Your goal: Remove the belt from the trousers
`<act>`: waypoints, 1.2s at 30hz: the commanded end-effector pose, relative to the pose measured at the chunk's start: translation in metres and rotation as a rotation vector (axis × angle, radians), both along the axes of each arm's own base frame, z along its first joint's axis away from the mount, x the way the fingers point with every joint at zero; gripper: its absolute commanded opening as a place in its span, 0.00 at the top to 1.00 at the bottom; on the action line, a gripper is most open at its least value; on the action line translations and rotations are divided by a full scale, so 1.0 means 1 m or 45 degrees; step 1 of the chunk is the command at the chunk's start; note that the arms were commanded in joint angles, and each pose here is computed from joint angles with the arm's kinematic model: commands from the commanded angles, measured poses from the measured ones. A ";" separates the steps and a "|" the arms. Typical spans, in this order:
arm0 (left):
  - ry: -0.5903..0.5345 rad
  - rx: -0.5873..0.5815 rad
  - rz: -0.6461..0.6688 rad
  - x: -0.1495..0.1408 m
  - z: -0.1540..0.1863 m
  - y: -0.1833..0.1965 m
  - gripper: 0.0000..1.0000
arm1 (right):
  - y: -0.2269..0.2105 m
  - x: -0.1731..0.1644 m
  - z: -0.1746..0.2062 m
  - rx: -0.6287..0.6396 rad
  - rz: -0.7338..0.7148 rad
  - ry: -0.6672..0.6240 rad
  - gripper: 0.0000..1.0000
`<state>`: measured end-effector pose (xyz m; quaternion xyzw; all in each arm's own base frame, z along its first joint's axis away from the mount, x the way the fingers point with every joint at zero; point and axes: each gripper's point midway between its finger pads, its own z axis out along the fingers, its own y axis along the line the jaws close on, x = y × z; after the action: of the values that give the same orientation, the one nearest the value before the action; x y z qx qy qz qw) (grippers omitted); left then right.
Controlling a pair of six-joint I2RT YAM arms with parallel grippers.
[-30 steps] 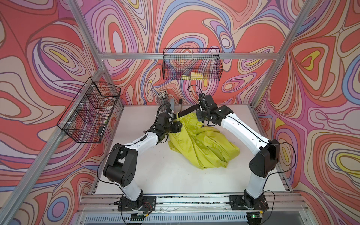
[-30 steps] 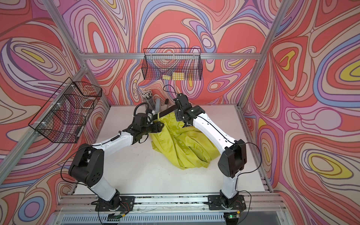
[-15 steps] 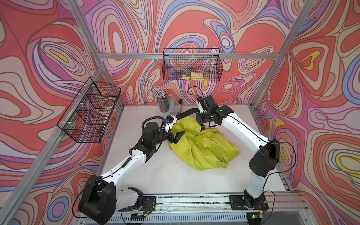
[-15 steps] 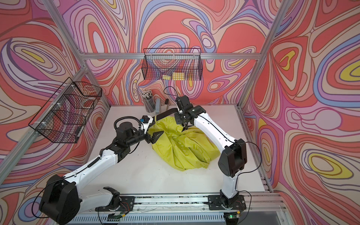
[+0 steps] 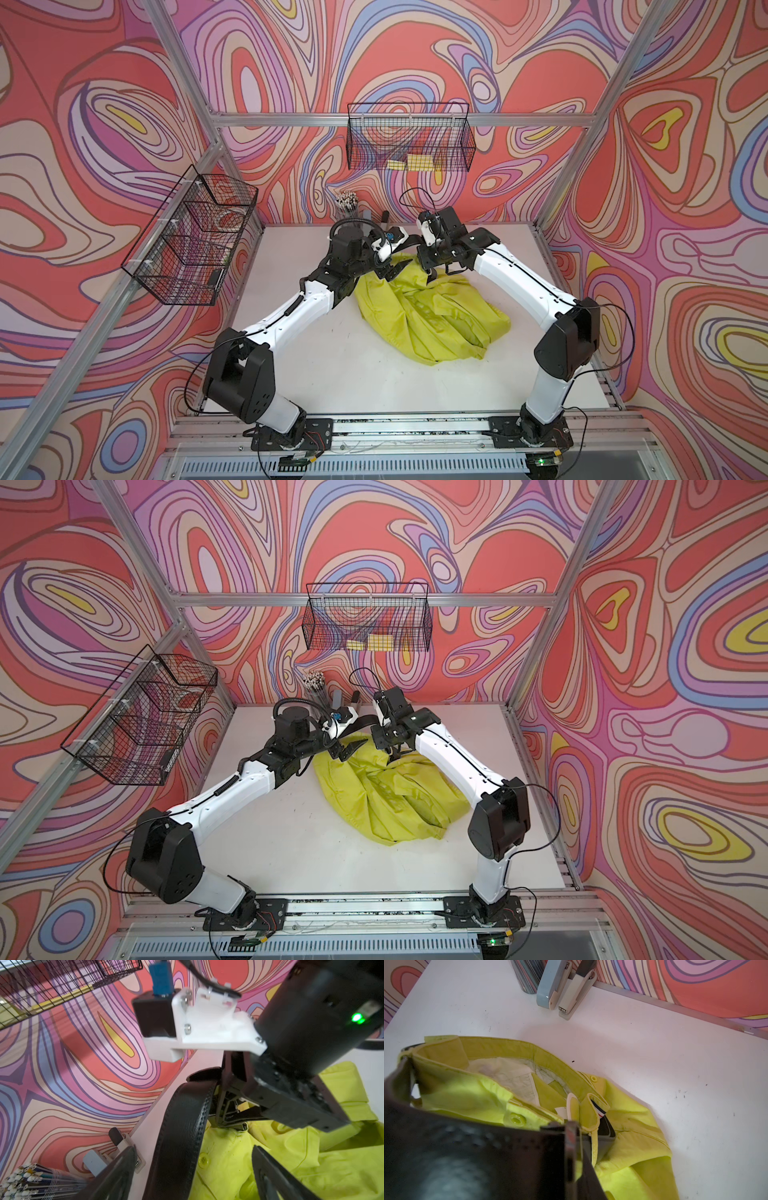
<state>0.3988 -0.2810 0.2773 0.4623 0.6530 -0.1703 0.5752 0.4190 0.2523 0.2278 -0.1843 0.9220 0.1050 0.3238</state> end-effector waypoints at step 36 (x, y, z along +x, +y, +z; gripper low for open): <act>0.584 -0.340 0.379 -0.007 0.081 0.025 1.00 | 0.007 -0.036 0.136 0.552 0.094 -0.781 0.58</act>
<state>0.3967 -0.2508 0.3284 0.2442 0.8156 -0.2347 0.4691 0.3807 0.2477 0.3556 -0.1368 0.7405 0.2630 0.6032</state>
